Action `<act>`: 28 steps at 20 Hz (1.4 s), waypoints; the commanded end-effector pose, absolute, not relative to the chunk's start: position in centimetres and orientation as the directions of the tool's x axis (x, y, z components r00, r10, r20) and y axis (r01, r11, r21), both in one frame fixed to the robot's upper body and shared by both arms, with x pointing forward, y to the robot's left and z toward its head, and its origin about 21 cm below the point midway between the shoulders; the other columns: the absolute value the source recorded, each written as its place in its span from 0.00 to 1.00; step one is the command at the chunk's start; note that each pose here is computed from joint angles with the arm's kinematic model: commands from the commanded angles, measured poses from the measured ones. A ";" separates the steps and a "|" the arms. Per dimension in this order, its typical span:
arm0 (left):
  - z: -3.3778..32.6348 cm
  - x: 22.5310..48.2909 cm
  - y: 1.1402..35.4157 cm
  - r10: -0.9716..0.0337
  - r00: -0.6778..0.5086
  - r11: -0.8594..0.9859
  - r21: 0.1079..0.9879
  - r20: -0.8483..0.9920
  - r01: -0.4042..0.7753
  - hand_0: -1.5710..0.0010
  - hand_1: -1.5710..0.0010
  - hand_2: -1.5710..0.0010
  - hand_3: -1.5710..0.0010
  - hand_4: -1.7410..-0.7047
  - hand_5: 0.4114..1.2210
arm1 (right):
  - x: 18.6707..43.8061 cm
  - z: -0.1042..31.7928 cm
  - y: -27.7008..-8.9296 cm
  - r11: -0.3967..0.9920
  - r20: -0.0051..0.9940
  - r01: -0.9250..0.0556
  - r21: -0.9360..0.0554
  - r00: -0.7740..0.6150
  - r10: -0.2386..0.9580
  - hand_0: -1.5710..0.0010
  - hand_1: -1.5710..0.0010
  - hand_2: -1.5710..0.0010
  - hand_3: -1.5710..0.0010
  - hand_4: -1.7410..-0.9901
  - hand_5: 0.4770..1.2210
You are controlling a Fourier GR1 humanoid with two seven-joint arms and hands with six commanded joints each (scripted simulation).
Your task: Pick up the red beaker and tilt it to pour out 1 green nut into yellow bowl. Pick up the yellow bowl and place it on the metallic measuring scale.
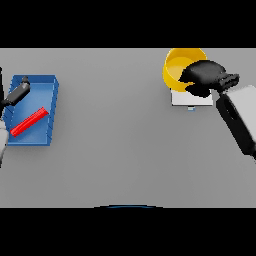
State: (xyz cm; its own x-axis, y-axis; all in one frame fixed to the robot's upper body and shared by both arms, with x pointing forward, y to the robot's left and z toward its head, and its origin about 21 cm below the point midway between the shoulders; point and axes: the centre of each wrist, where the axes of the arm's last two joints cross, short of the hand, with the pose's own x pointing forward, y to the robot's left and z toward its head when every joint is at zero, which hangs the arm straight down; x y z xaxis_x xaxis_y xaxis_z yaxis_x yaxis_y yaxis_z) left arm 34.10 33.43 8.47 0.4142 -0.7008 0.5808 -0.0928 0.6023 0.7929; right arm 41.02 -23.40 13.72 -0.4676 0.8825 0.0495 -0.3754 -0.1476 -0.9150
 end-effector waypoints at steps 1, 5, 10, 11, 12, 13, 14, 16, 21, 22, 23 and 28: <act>8.8 34.1 33.8 -0.701 0.413 0.598 0.795 0.581 -0.103 1.00 1.00 1.00 1.00 0.97 0.35 | 41.3 13.3 -23.5 -0.141 0.048 -0.377 -0.915 -0.450 0.892 0.00 0.00 0.04 0.25 0.00 1.00; 8.7 33.9 33.6 -0.707 0.407 0.595 0.798 0.579 -0.102 1.00 1.00 1.00 1.00 0.98 0.34 | 42.2 11.5 -26.0 -0.127 0.033 -0.380 -0.916 -0.389 0.921 0.00 0.00 0.07 0.20 0.00 1.00; 8.5 33.9 33.8 -0.701 0.424 0.594 0.799 0.573 -0.098 1.00 1.00 1.00 1.00 0.98 0.33 | 42.5 9.6 -27.3 -0.101 0.047 -0.410 -0.907 -0.336 0.941 0.00 0.00 0.11 0.14 0.00 1.00; 8.6 33.9 33.6 -0.707 0.407 0.597 0.797 0.578 -0.094 1.00 1.00 1.00 1.00 0.98 0.33 | 42.6 9.4 -27.3 -0.090 0.054 -0.411 -0.907 -0.325 0.944 0.00 0.00 0.11 0.14 0.00 1.00; 8.9 34.0 33.8 -0.704 0.412 0.594 0.797 0.579 -0.106 1.00 1.00 1.00 1.00 0.98 0.33 | 42.5 9.0 -27.3 -0.081 0.068 -0.412 -0.907 -0.335 0.940 0.00 0.00 0.12 0.15 0.00 1.00; 8.8 34.0 33.8 -0.702 0.414 0.596 0.796 0.579 -0.102 1.00 1.00 1.00 1.00 0.98 0.33 | 42.5 8.6 -27.4 -0.077 0.081 -0.423 -0.903 -0.343 0.936 0.00 0.00 0.13 0.15 0.00 1.00; 8.5 34.0 33.6 -0.702 0.413 0.598 0.795 0.580 -0.099 1.00 1.00 1.00 1.00 0.98 0.33 | 42.7 8.3 -27.4 -0.068 0.090 -0.423 -0.903 -0.341 0.936 0.00 0.00 0.14 0.13 0.00 1.00; 8.7 33.9 33.8 -0.709 0.410 0.592 0.800 0.574 -0.097 1.00 1.00 1.00 1.00 0.98 0.32 | 42.9 8.2 -27.2 -0.059 0.102 -0.426 -0.903 -0.346 0.933 0.01 0.00 0.15 0.09 0.00 1.00; 8.4 34.3 33.6 -0.709 0.414 0.590 0.802 0.572 -0.097 1.00 1.00 1.00 1.00 0.98 0.32 | 42.9 7.7 -27.1 -0.038 0.122 -0.439 -0.898 -0.330 0.936 0.05 0.06 0.08 0.30 0.01 1.00; 8.0 34.3 33.3 -0.711 0.413 0.590 0.803 0.569 -0.090 1.00 1.00 1.00 1.00 0.98 0.32 | 42.9 7.7 -27.0 -0.040 0.124 -0.443 -0.896 -0.335 0.934 0.08 0.15 0.18 0.37 0.07 1.00; 8.1 34.5 33.0 -0.713 0.413 0.586 0.805 0.567 -0.092 1.00 1.00 1.00 1.00 0.99 0.32 | 43.1 8.2 -27.0 -0.042 0.120 -0.441 -0.896 -0.332 0.936 0.22 0.30 0.31 0.43 0.11 0.90; 8.1 34.5 33.2 -0.704 0.414 0.596 0.797 0.578 -0.098 1.00 1.00 1.00 1.00 0.98 0.31 | 43.1 8.1 -26.9 -0.111 0.068 -0.457 -0.882 -0.357 0.931 0.74 0.77 0.70 0.65 0.23 0.61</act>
State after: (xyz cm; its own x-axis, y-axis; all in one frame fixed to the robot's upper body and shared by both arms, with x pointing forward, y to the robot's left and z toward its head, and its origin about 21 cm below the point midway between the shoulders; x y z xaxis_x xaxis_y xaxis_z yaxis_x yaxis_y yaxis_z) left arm 34.49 33.22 8.06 0.4147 -0.7032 0.5775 -0.0972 0.5968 0.7965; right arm 43.14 -26.91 8.08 -0.3582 0.9311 0.0686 -0.4575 -0.1109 -0.8823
